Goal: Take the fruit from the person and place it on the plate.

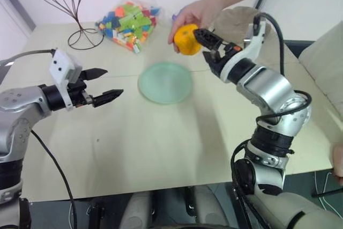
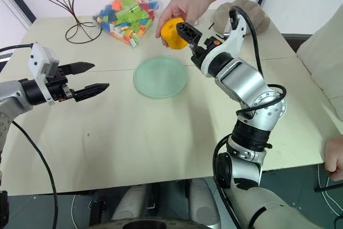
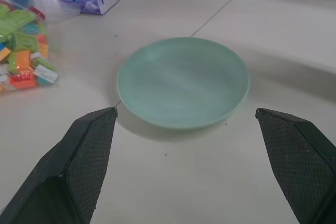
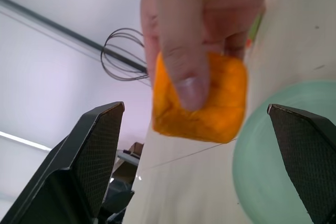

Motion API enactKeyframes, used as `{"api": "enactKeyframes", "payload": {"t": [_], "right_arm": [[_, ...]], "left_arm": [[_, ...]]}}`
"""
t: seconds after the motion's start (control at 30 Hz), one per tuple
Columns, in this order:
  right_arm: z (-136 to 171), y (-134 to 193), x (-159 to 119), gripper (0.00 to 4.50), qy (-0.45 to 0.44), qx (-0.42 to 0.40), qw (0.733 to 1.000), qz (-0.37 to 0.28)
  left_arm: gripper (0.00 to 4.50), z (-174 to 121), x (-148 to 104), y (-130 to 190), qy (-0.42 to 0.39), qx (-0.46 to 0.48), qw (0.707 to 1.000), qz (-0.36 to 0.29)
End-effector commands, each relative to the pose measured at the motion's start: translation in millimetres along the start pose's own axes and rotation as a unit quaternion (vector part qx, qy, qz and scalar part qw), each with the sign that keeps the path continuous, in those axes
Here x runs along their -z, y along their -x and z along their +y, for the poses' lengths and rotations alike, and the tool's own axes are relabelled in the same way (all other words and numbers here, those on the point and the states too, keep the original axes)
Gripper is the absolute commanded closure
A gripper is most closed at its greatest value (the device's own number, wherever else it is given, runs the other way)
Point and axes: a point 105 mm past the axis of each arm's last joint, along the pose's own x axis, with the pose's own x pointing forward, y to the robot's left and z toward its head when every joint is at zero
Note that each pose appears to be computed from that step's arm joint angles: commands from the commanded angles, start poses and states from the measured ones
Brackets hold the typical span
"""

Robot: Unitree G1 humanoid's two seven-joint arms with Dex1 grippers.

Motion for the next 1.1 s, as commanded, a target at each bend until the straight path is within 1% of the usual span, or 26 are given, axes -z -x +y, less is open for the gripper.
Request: {"api": "enactKeyframes", "payload": {"t": [0.03, 0.2, 0.33, 0.6, 0.7, 0.77, 0.8, 0.83, 1.1], "right_arm": [[14, 0, 0, 0.00, 0.001, -0.025, 1.000, 0.002], [13, -4, 4, 0.00, -0.009, -0.028, 1.000, 0.007], [6, -10, 5, 0.00, -0.011, -0.021, 1.000, 0.008], [4, -23, -2, 0.00, -0.004, -0.026, 1.000, 0.001], [6, -26, -3, 0.86, -0.001, -0.030, 1.000, 0.000], [7, -26, -3, 1.89, 0.001, -0.033, 0.999, 0.000], [8, -27, -3, 2.31, 0.001, -0.035, 0.999, 0.000], [9, -27, -3, 2.39, 0.002, -0.037, 0.999, 0.000], [12, -24, -2, 2.39, 0.011, -0.039, 0.999, -0.001]], "left_arm": [[0.07, -1, -13, 3, -0.023, -0.005, 1.000, -0.015], [0.07, -2, -14, 3, -0.023, -0.008, 1.000, -0.017], [0.07, -2, -14, 4, -0.023, -0.011, 1.000, -0.017], [0.07, -3, -12, 9, -0.020, -0.021, 0.999, -0.015], [0.00, -3, -11, 10, -0.019, -0.023, 0.999, -0.015], [0.00, -3, -11, 10, -0.019, -0.024, 0.999, -0.015], [0.00, -3, -11, 10, -0.018, -0.024, 0.999, -0.015], [0.00, -3, -10, 10, -0.018, -0.025, 0.999, -0.014], [0.00, -3, -10, 10, -0.017, -0.023, 0.999, -0.015]]}}
